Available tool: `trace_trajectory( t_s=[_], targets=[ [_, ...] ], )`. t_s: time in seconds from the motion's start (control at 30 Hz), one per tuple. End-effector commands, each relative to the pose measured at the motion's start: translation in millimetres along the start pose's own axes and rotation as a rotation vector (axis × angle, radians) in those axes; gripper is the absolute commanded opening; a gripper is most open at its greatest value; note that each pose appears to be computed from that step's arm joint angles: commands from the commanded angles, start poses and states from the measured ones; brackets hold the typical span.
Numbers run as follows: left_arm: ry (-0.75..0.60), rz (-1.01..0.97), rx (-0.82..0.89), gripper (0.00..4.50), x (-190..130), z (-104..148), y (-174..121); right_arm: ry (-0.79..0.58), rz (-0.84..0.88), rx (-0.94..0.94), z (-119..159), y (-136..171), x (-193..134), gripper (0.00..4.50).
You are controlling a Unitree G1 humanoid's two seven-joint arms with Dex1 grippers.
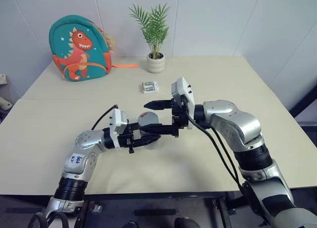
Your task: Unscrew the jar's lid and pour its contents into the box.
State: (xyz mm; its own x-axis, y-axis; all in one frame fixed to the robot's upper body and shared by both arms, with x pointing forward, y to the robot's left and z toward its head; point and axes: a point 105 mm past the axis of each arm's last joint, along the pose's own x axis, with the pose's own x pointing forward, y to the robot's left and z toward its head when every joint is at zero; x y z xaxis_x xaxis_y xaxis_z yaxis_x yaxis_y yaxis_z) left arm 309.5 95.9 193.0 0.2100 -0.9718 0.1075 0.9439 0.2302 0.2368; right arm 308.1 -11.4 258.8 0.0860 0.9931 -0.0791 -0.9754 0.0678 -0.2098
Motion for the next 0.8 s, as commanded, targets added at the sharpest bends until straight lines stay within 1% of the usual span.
trace_trajectory(
  t_s=[0.03, 0.8],
  targets=[
    [-0.031, -0.005, 0.042, 1.98, 0.8, 10.6, -0.4, -0.026, -0.013, -0.05, 12.8, -2.3, -8.3, 4.46],
    [-0.027, -0.004, 0.048, 1.98, -0.9, 10.8, 0.1, -0.006, 0.007, -0.022, 4.0, -4.0, -18.4, 4.46]
  ],
)
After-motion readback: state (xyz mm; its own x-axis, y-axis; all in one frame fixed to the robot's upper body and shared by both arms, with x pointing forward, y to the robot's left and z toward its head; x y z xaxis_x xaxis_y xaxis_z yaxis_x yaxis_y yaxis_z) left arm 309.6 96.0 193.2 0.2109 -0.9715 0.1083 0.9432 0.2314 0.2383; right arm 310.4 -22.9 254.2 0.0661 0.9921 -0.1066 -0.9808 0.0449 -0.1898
